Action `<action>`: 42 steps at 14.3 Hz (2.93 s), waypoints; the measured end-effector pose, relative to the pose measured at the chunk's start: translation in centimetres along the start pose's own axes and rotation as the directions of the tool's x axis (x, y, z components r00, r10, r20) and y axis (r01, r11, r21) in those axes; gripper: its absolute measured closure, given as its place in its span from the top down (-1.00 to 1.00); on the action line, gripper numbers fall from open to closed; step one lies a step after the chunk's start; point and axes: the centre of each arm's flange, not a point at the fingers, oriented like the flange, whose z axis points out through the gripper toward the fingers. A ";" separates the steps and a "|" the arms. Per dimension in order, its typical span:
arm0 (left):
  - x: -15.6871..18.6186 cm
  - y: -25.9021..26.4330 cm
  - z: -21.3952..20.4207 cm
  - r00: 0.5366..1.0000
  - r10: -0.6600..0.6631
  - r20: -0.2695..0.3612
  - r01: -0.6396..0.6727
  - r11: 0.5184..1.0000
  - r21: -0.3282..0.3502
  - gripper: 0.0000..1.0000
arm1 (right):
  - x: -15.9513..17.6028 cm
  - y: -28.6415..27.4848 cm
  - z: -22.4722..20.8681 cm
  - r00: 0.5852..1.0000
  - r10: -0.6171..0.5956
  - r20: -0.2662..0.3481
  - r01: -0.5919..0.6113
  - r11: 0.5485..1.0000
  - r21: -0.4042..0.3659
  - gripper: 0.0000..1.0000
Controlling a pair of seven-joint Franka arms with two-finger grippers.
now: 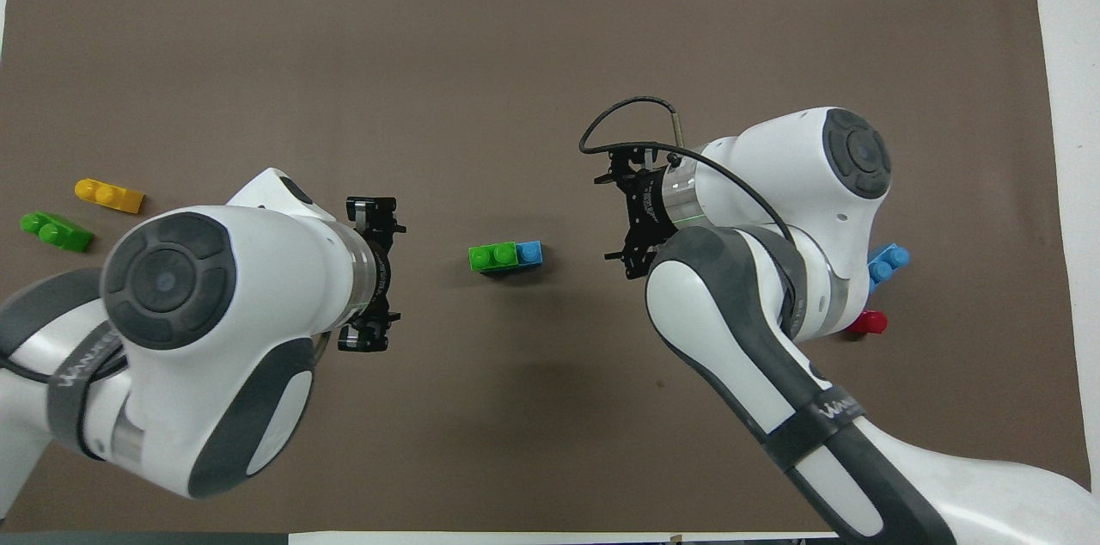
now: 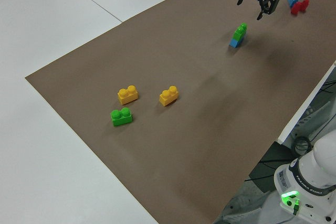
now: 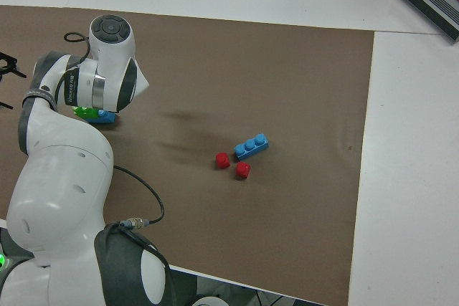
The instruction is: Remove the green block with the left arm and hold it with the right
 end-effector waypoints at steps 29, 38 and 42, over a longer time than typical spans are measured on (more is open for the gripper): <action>-6.2 2.7 13.7 0.953 -0.300 -0.028 0.298 0.953 -0.060 1.00 | -3.0 2.2 13.3 1.000 0.003 -0.007 -0.003 0.999 0.039 -0.31; -6.6 2.5 13.8 0.970 -0.239 -0.031 0.237 0.970 -0.061 -0.30 | -2.6 1.8 13.1 1.000 0.010 -0.011 -0.010 0.998 0.069 -0.31; -6.6 2.5 13.8 0.974 -0.226 -0.031 0.224 0.973 -0.061 -0.30 | -2.6 1.7 13.1 1.000 0.011 -0.011 -0.010 0.998 0.069 -0.31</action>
